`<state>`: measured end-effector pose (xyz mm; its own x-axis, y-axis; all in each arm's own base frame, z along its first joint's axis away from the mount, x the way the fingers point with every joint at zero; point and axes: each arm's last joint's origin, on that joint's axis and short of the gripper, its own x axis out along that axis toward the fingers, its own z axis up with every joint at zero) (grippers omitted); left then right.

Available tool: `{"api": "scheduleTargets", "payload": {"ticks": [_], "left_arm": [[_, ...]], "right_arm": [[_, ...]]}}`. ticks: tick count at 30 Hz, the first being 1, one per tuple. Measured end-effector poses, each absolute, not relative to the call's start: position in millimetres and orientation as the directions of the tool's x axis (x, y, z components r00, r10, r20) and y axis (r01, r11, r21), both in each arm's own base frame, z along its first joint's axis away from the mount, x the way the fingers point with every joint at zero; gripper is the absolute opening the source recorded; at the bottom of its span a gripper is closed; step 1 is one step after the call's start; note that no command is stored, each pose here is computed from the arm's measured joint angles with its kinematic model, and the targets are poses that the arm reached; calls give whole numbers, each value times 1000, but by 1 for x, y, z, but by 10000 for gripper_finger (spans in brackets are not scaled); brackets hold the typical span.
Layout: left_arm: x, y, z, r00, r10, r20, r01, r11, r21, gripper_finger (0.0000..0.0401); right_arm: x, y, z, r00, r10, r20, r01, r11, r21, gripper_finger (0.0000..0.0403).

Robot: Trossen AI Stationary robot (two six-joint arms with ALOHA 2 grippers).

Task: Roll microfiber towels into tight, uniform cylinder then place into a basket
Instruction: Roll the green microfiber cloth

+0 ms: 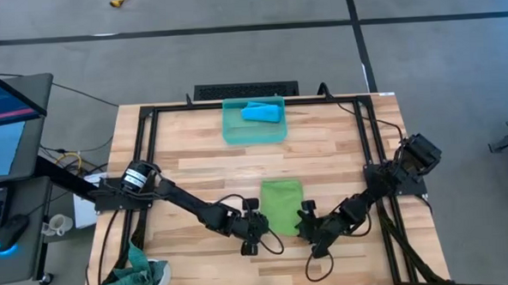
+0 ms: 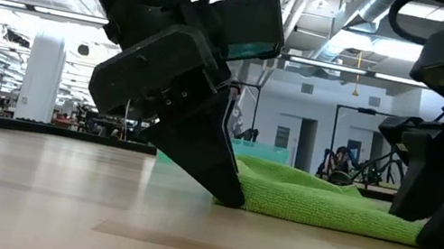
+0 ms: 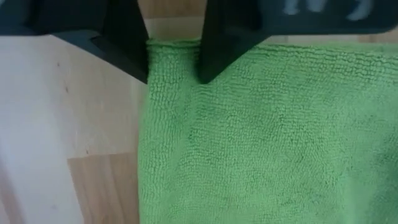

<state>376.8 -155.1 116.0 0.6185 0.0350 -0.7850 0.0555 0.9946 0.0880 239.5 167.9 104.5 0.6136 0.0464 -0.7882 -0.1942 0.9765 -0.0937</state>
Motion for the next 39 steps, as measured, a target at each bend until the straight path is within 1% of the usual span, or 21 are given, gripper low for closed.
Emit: {"api": "scheduleTargets", "payload": {"ticks": [5,8,10,13,16,20,23,28,31,35,39], "left_arm": [[378,-157,118,611,-18,-792,28,1000,-2,60],[380,-160,120,605,-60,-794,46,998,-41,31],[381,-162,122,599,-91,-795,61,996,-68,15],[385,-166,127,588,-139,-797,61,990,-127,6],[387,-169,134,568,-177,-803,42,981,-187,13],[388,-176,140,536,-231,-812,22,965,-260,26],[387,-179,142,522,-265,-811,-30,944,-327,27],[386,-178,141,502,-257,-825,-195,896,-398,21],[384,-177,140,478,-257,-840,-224,889,-399,19],[383,-178,141,454,-304,-837,-229,868,-440,19],[385,-174,141,452,-310,-837,-279,842,-463,18]], "right_arm": [[239,167,104,615,39,-788,-190,977,-100,80],[239,170,105,615,40,-788,-195,975,-103,34],[241,172,107,610,62,-790,-209,974,-84,14],[244,177,111,591,124,-797,-244,969,-30,19],[247,183,116,569,193,-800,-278,960,33,27],[251,188,123,535,252,-806,-281,953,111,11],[254,192,128,515,294,-805,-272,947,172,10],[258,195,134,506,287,-813,-225,954,197,21],[259,196,138,500,277,-820,-209,958,196,13],[262,198,143,497,270,-825,-203,960,192,8],[262,196,147,489,191,-851,-142,980,139,18]]}}
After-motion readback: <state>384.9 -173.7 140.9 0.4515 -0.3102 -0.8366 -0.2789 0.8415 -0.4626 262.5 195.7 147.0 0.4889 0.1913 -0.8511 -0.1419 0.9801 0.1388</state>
